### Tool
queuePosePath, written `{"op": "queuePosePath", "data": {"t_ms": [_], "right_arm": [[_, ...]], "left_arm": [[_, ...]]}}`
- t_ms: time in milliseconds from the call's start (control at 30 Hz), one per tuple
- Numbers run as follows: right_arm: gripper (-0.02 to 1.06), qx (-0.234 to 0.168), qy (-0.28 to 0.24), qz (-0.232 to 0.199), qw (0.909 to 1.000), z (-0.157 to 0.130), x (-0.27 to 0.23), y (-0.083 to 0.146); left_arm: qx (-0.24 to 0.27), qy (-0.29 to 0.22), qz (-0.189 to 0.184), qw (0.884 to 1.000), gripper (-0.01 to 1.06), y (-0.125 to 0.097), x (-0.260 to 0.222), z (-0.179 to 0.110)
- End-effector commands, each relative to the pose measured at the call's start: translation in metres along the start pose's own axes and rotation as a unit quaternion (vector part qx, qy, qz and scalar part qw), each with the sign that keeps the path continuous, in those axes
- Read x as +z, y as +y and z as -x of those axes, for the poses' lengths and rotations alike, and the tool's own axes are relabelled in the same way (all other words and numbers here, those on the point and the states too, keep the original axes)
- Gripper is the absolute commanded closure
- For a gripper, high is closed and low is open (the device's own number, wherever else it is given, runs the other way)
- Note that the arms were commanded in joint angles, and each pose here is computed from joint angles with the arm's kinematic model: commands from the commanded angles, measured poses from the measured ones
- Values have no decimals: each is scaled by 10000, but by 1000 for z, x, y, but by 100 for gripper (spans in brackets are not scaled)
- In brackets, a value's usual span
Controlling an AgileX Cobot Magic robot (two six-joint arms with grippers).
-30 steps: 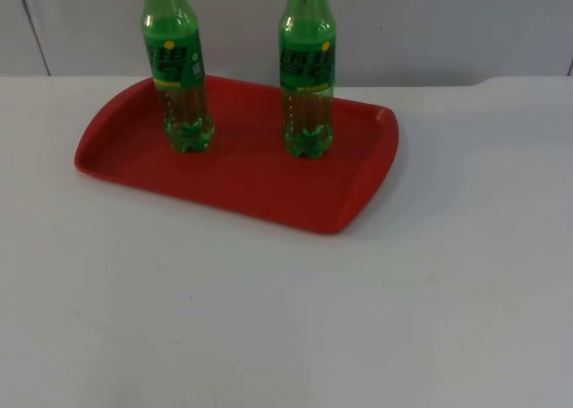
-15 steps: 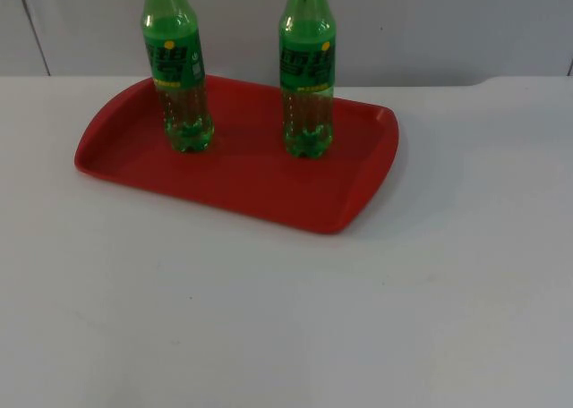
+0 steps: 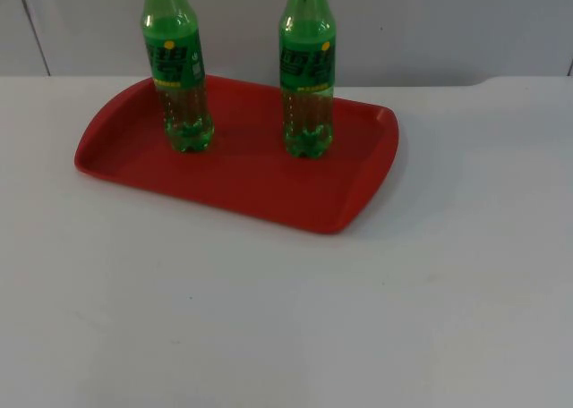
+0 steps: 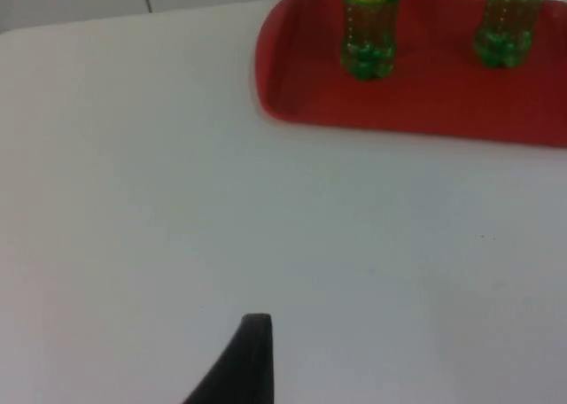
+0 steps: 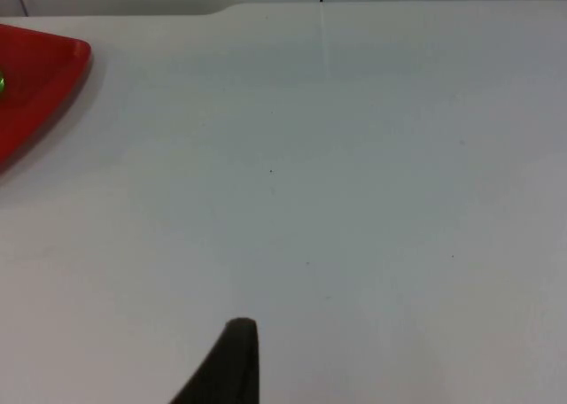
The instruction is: Place the bottle upright on the tray.
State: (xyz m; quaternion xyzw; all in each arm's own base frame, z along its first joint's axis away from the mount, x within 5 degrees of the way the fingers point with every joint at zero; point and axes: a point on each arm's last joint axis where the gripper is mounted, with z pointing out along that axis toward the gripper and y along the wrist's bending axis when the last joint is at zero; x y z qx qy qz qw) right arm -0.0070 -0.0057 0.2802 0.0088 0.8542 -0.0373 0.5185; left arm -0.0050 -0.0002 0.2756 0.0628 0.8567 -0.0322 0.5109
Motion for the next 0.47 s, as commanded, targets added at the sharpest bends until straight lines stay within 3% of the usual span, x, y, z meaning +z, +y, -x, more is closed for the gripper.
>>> {"op": "queuePosePath", "data": {"t_ms": [0, 433], "right_arm": [[-1, 31, -16, -37, 10000, 0, 0, 0], [-1, 31, -16, -37, 10000, 0, 0, 0]], "left_arm": [[-91, -10, 143, 9999, 0, 0, 1, -1], [-465, -4, 836, 9954, 0, -1, 1, -1]]}}
